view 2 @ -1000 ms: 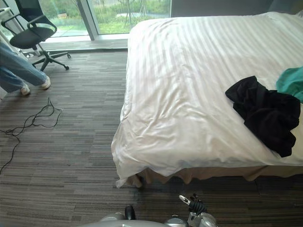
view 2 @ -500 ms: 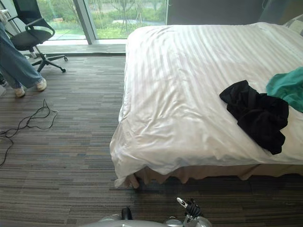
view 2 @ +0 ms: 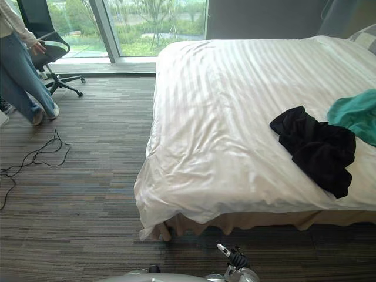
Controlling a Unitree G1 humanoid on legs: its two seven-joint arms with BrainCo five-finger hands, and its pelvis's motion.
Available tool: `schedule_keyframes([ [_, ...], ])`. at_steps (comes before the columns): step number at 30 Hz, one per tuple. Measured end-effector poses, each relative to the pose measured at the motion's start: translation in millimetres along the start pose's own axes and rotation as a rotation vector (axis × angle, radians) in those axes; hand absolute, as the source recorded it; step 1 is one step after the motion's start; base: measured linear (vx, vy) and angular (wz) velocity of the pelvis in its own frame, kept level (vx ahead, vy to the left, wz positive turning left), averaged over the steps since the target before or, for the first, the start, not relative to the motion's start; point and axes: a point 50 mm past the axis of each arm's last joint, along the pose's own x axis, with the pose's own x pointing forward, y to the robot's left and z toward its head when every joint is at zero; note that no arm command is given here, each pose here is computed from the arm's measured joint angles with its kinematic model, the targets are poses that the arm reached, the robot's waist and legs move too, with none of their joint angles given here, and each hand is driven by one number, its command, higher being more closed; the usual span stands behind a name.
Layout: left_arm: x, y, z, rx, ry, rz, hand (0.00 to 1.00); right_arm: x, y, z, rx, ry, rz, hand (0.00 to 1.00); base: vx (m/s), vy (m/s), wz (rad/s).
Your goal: Tidy the bed and pick cloth on bed and put in laundry
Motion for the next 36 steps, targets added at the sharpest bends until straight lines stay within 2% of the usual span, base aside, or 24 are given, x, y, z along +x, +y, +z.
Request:
schedule_keyframes([
  [11, 0.4, 1.1, 0.2, 0.011, 0.008, -0.057, 0.00, 0.0, 3.1, 2.8, -0.048, -0.031, 0.018, 0.00, -0.03, 0.013, -0.17],
  [36, 0.5, 0.1, -1.7, -0.021, 0.039, -0.073, 0.00, 1.4, 6.6, 3.8, -0.086, -0.017, 0.032, 0.00, 0.03, 0.002, -0.01],
])
